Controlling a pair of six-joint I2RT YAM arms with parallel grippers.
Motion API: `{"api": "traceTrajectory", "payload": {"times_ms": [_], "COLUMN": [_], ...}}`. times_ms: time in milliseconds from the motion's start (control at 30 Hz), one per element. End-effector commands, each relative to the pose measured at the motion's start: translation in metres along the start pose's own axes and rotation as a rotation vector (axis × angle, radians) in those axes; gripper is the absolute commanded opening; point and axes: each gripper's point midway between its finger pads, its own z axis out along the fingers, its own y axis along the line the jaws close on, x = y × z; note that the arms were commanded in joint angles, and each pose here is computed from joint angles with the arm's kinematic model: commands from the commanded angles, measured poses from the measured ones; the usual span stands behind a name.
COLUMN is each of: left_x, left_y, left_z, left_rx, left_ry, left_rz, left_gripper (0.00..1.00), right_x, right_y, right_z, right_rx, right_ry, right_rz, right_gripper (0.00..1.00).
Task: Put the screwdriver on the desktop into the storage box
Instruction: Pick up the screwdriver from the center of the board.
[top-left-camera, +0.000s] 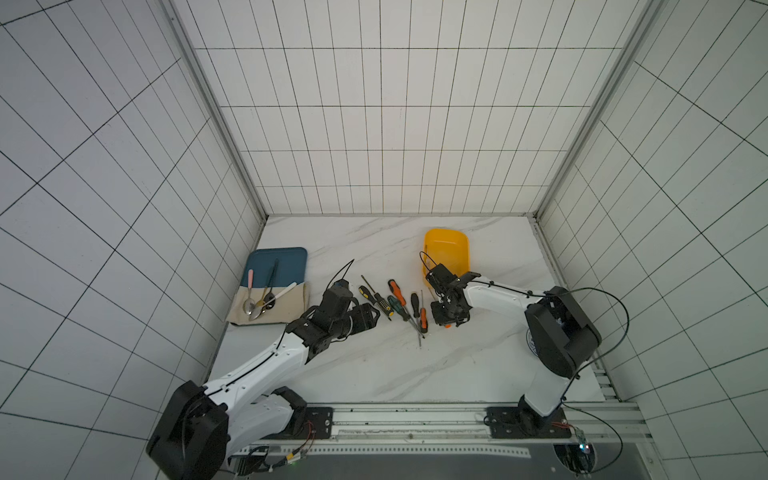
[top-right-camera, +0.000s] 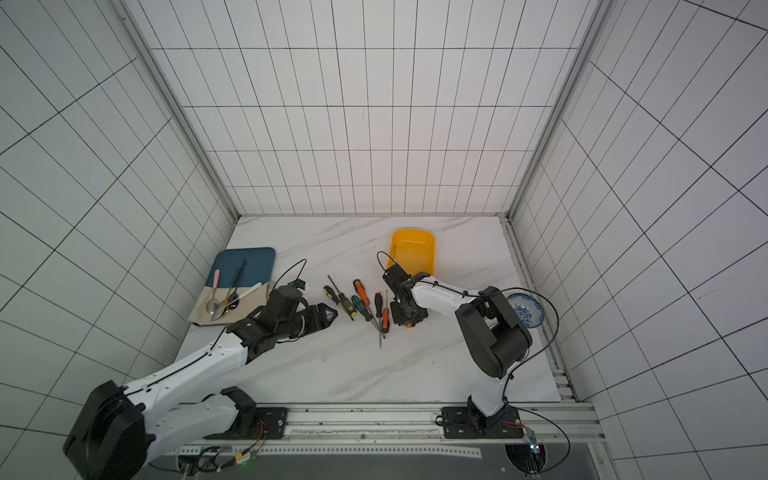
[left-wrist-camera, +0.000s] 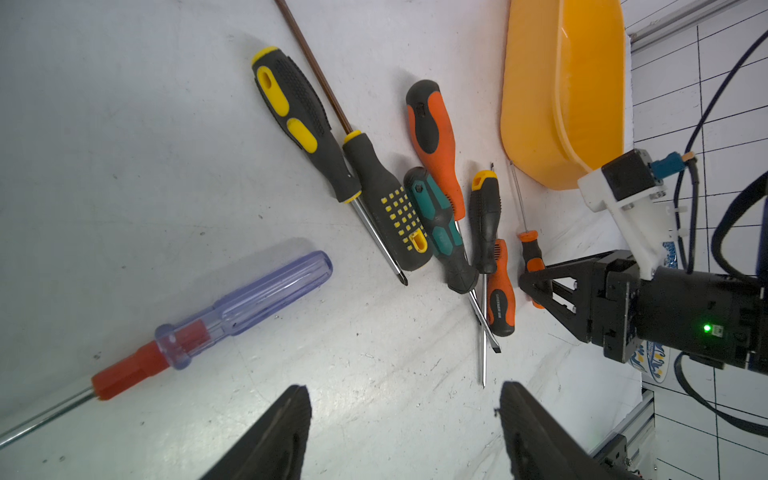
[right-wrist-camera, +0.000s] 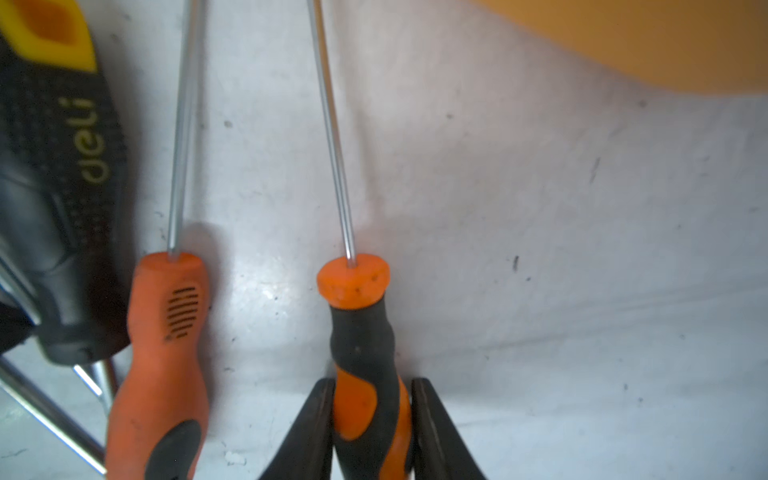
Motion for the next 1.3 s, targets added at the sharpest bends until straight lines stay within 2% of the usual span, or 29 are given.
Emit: {"api": "traceTrajectory", "payload": {"times_ms": [0,233,767,1000,1267], "left_x": [-0.001,-0.001,-0.006,-0.008,-0.006], "left_y": [-0.002,-0.003,-0.009,-0.012,-0.012], "left_z": [-0.001,-0.002,-0.008,-0.009,-0.009], "left_rx": [0.009,0.014,0.022,0.032,0.037], "left_ry": [-0.014,-0.014,-0.026,-0.027,-0.023], "left_rz": [0.004,0.003,0.012,0.011,0.008], "left_gripper": [0.76,0.76,0.76,0.76,0.76], "right_x": [0.009,0.014,0.015,-0.014,-0.065], "right_y": [0.002,0.008,0.023,0.020,-0.004], "right_z": [-0.008,-0.021,-0.078,-0.102,-0.118], "right_rx": [0.010,-0.039,-0.194,-0.243,-0.264], "right_ry": [0.022,0.007,-0.102,-0.171,-0.235], "right_rz": [-0.005,0.002,-0.009,0.043,0.156], "right_gripper": [0.27,0.20,0.17,0.17,0.17]}}
